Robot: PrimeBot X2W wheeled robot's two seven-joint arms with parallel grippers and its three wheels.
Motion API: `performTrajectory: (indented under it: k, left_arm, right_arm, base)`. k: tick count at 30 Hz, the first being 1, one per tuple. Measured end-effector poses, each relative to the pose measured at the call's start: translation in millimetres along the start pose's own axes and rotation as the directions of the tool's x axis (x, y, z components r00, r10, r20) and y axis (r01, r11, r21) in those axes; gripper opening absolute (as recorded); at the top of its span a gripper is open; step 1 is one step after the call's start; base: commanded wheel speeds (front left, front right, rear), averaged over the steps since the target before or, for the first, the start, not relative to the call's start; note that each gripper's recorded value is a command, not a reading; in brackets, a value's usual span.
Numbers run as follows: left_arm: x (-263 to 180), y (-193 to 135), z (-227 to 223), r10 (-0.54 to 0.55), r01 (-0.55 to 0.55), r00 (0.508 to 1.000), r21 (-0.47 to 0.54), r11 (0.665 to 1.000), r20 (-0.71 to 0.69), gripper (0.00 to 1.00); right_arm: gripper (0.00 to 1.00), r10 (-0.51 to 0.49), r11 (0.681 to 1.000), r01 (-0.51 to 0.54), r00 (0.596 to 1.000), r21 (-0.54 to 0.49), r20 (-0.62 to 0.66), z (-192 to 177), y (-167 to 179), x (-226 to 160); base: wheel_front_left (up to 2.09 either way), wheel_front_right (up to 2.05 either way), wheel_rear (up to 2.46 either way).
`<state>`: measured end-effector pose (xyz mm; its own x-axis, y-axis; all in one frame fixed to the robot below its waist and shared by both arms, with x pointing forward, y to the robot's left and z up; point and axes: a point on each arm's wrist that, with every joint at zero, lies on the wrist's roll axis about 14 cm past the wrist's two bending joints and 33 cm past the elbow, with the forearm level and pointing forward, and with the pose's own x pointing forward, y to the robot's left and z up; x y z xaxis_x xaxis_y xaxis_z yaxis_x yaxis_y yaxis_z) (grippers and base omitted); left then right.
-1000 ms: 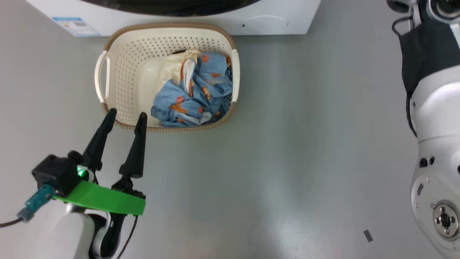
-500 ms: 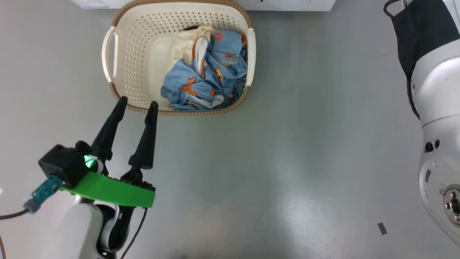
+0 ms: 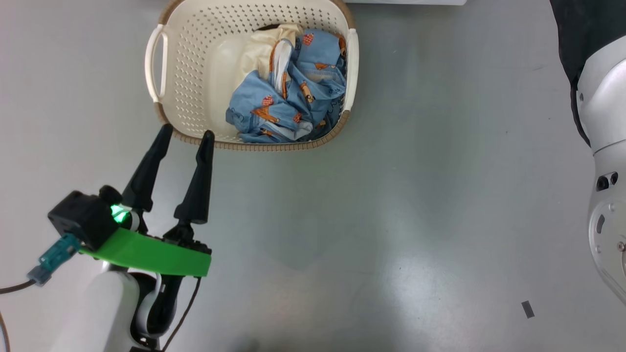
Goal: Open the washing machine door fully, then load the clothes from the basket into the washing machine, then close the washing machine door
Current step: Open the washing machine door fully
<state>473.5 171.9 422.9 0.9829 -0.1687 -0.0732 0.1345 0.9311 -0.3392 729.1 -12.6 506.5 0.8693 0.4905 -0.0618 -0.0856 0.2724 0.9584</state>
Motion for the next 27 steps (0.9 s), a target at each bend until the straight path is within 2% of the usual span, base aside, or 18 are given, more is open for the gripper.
performTrajectory:
  k: [14, 22, 27]
  left_arm:
    - [2.2, -9.9, 21.0, -0.026, 0.026, 0.998, 0.002, 1.0, 0.059, 1.0]
    - [1.9, -14.1, 33.7, -0.036, 0.036, 0.995, 0.008, 0.999, 0.092, 1.0]
    - [0.8, -16.9, 38.6, -0.044, 0.042, 0.994, 0.014, 0.999, 0.104, 1.0]
  right_arm:
    - [0.0, -0.039, 0.999, 0.033, 0.982, -0.039, -0.183, -24.1, -5.8, -20.8]
    - [0.0, -0.044, 0.999, 0.041, 0.94, -0.017, -0.339, -53.1, -7.3, -37.9]
    - [0.0, -0.042, 0.999, 0.04, 0.899, -0.013, -0.437, -71.7, -6.2, -51.4]
  base:
    - [0.0, 0.0, 0.0]
    - [0.0, 0.0, 0.0]
    - [0.0, 0.0, 0.0]
